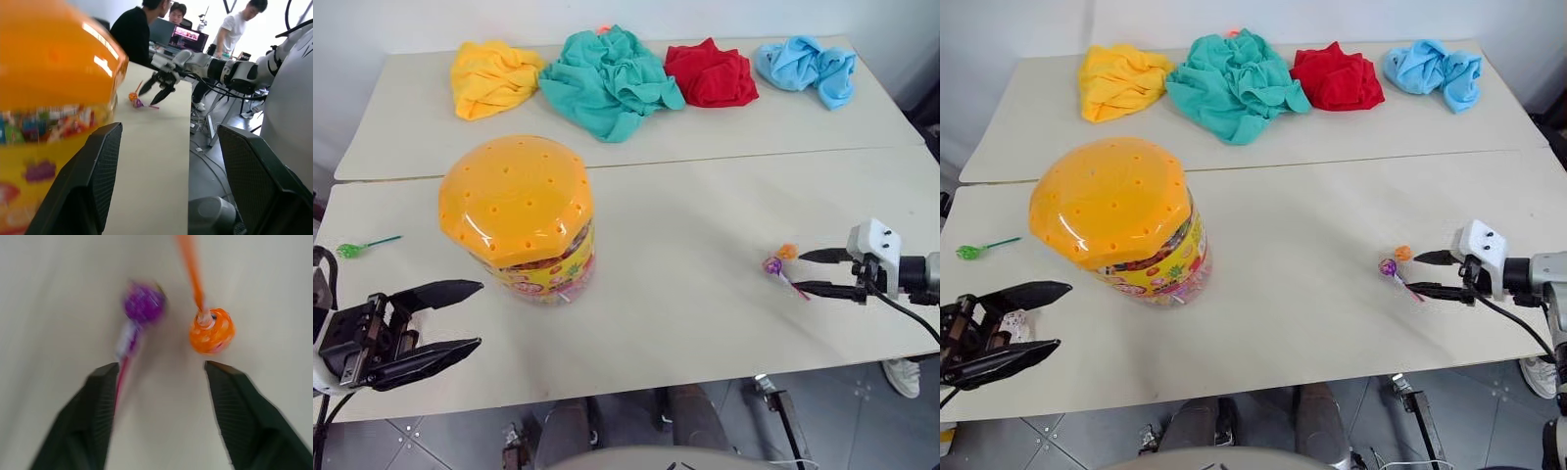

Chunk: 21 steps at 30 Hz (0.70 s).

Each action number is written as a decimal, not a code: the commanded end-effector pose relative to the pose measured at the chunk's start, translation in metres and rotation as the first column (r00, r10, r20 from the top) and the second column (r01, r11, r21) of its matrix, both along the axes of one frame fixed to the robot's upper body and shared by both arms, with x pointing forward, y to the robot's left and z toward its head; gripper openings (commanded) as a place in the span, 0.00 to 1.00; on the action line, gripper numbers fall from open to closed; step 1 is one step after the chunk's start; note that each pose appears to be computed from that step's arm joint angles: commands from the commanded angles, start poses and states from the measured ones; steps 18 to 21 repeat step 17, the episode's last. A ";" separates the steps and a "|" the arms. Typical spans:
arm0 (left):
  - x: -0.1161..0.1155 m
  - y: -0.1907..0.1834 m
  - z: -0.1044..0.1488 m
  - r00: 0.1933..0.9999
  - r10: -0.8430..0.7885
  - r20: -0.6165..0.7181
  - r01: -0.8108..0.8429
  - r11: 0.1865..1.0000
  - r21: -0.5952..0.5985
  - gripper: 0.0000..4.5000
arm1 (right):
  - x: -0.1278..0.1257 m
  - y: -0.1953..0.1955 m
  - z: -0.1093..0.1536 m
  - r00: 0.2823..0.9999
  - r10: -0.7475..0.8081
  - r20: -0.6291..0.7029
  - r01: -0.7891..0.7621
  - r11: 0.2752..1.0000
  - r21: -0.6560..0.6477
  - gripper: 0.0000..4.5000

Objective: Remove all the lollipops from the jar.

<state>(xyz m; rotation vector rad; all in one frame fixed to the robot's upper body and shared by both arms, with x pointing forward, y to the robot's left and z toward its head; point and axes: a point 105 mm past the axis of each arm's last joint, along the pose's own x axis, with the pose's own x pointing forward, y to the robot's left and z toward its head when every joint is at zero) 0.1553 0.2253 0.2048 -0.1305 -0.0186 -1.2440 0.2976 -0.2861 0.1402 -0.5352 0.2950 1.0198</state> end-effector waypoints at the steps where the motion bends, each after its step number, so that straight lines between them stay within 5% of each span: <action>1: -0.002 0.022 -0.014 0.994 0.100 -0.037 -0.099 0.994 0.052 0.73 | 0.003 0.019 0.037 0.981 0.078 0.179 -0.092 0.993 0.075 0.97; 4: 0.005 0.040 -0.025 0.976 0.216 -0.042 -0.210 0.971 0.110 0.73 | 0.003 0.040 0.056 0.943 0.133 0.306 -0.180 0.975 0.131 0.99; 6: 0.025 0.065 -0.039 0.901 0.434 -0.015 -0.423 0.883 0.203 0.73 | -0.001 0.067 0.068 0.912 0.155 0.380 -0.258 0.937 0.236 0.99; 9: 0.045 0.081 -0.040 0.794 0.598 0.110 -0.608 0.775 0.173 0.73 | -0.018 0.107 0.054 0.879 0.293 0.376 -0.402 0.880 0.254 0.99; 15: 0.059 0.059 -0.068 0.743 0.649 0.163 -0.668 0.705 0.238 0.73 | 0.003 0.154 0.018 0.842 0.344 0.415 -0.459 0.862 0.216 0.99; 21: 0.067 0.059 -0.068 0.699 0.686 0.203 -0.715 0.663 0.222 0.73 | 0.012 0.161 0.016 0.830 0.322 0.456 -0.451 0.867 0.209 0.99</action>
